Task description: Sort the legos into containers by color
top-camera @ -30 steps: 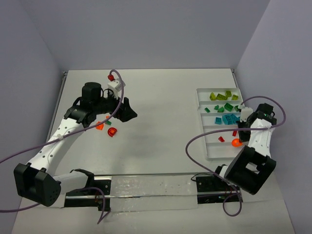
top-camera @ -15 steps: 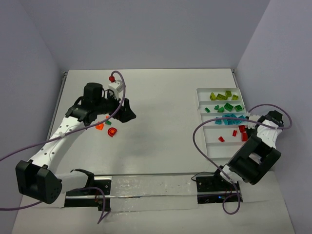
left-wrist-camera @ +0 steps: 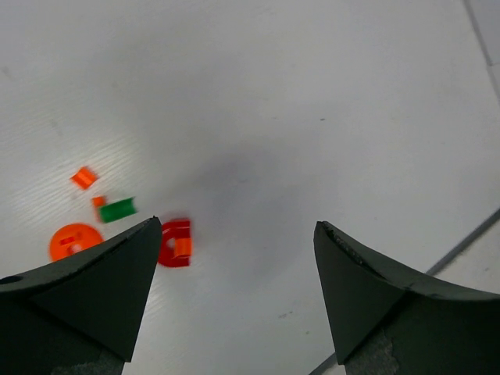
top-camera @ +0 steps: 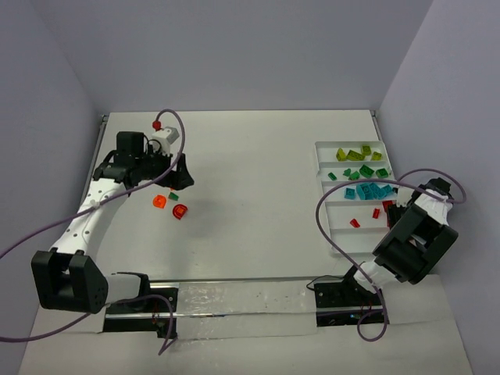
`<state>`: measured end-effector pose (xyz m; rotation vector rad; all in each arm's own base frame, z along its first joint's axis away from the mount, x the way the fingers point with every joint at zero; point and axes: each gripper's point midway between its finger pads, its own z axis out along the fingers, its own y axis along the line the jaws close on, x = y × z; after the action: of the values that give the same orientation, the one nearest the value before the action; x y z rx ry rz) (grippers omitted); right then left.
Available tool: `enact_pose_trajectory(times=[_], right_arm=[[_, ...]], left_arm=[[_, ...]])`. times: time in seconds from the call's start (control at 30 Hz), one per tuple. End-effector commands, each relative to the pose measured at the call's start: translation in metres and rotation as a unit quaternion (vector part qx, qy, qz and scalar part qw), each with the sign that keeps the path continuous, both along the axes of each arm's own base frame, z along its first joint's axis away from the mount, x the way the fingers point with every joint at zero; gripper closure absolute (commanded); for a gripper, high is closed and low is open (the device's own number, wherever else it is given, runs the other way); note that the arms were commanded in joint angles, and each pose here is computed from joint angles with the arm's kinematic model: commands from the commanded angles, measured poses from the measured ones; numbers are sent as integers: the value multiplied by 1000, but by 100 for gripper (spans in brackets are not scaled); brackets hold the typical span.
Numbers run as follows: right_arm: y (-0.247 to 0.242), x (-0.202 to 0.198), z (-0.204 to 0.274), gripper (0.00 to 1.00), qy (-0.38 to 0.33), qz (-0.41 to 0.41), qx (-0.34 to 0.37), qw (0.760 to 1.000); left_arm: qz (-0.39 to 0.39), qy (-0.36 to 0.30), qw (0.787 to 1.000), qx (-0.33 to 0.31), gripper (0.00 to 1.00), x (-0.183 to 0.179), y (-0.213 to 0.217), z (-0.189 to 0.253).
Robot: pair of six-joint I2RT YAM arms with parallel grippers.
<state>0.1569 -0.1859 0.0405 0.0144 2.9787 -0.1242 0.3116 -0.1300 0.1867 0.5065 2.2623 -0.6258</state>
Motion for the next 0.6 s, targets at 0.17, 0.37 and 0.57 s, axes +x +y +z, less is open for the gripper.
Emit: enact_pose_trajectory(times=[0.17,0.37,0.57], right_arm=[[13,32,56,31,-64,26,-15,997],[53,59,91,23,-107,55,10,993],[92,83,121,20,-145,90,34,985]], left_arm=[[134,19,981,141,30,17,128,-32],[92,1,976,195,36,18,146,-60],[40,-20,978,204,51,25,143,-82]])
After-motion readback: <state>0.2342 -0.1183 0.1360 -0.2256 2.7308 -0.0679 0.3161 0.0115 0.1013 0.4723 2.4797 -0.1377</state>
